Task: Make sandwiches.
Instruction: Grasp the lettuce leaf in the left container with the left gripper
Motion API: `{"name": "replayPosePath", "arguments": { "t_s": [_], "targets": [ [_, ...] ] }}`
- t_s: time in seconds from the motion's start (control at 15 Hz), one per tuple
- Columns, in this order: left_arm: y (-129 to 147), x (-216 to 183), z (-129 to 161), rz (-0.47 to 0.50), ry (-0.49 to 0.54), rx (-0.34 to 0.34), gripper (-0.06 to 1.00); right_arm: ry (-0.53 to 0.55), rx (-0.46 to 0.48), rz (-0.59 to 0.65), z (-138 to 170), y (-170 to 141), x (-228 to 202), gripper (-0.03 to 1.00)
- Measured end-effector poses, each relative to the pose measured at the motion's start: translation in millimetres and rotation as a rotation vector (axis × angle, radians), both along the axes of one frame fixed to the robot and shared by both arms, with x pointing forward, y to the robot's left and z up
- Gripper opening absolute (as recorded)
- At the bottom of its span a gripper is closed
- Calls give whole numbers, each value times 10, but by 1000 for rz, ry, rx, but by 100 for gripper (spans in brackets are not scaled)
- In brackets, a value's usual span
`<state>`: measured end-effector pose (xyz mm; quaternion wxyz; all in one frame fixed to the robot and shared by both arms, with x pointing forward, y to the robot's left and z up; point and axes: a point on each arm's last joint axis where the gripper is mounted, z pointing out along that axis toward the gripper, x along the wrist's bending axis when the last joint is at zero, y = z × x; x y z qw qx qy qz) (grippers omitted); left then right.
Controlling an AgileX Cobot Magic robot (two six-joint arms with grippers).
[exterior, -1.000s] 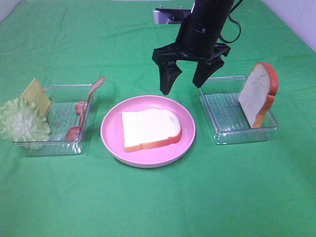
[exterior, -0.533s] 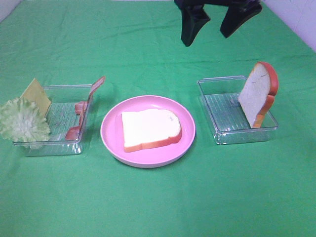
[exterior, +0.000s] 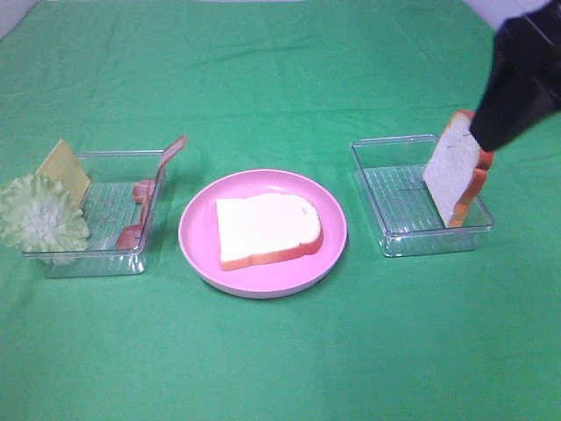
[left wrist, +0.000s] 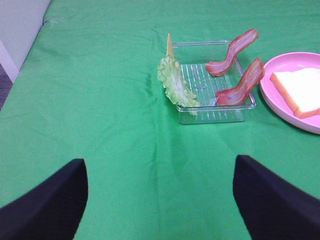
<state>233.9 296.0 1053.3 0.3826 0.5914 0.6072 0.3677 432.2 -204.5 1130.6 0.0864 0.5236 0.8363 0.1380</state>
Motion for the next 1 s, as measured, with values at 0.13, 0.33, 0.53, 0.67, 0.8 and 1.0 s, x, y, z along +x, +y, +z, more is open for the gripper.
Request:
{"name": "replayPosePath", "arguments": {
  "t_s": [0.13, 0.33, 0.53, 0.67, 0.8, 1.0],
  "targets": [
    [0, 0, 0, 0, 0, 0, 76, -2, 1, 0, -77, -132, -271, 77],
    [-2, 0, 0, -1, 0, -2, 76, -16, 8, 0, -282, -364, -750, 77],
    [-4, 0, 0, -3, 0, -4, 76, -156, 70, 13, -553, -594, -1223, 77],
    [-5, 0, 0, -3, 0, -5, 76, -219, 117, 31, -611, -653, -1392, 77],
    [-5, 0, 0, -3, 0, -5, 76, -345, 189, 86, -632, -728, -1623, 76],
    [-5, 0, 5, -4, -3, -6, 76, -467, 240, 123, -685, -804, -1815, 76]
  ]
}}
